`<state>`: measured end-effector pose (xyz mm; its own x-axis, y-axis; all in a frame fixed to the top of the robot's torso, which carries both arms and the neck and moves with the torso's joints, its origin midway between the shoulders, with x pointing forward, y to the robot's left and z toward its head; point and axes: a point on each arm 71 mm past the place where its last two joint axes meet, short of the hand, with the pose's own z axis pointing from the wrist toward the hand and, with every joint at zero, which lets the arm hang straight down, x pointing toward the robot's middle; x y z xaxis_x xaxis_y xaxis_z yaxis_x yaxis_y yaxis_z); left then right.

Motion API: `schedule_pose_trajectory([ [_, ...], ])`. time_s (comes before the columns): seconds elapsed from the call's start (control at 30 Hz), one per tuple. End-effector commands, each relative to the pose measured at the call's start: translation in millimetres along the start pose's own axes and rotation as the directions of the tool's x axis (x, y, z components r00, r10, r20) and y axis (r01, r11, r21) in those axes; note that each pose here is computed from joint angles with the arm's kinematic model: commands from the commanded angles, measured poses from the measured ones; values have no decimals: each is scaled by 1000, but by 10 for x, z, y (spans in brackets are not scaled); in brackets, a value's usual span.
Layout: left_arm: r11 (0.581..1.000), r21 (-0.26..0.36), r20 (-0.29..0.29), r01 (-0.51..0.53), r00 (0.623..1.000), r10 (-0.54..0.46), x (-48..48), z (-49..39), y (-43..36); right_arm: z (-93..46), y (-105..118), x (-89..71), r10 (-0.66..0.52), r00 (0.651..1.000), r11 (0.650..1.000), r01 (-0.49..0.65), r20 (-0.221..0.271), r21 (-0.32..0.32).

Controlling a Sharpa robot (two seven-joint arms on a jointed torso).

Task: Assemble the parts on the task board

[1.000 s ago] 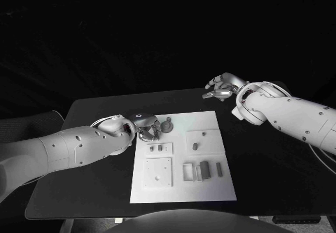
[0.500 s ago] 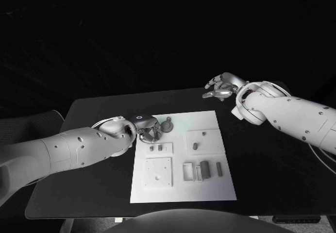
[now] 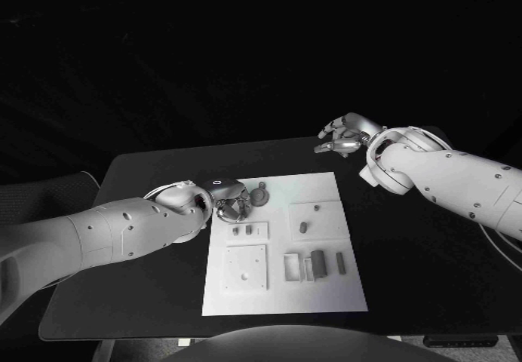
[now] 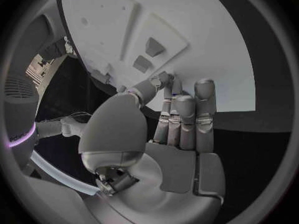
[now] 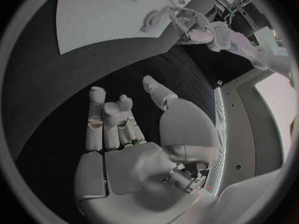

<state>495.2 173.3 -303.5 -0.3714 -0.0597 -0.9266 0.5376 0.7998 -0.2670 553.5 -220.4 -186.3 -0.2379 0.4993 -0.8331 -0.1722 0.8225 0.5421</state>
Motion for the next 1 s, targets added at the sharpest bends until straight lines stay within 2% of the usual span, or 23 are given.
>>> schedule_pose_trajectory([
  [0.03, 1000, 11, -41, -2, 999, 2, 65, 14, -31, 0, 14, 8, -5, 1000, 1000, 5, -6, -13],
  [0.33, 1000, 18, -92, -9, 996, 10, 164, 10, -34, -2, 5, 3, -5, 1000, 1000, 5, -4, -11],
  [0.57, 1000, 18, -86, -14, 996, 15, 172, 13, -32, -4, 2, 1, -6, 1000, 1000, 6, -4, -10],
  [1.0, 1000, 16, -38, -10, 999, 11, 139, 16, -12, -5, -6, 0, -6, 1000, 1000, 6, -4, -9],
])
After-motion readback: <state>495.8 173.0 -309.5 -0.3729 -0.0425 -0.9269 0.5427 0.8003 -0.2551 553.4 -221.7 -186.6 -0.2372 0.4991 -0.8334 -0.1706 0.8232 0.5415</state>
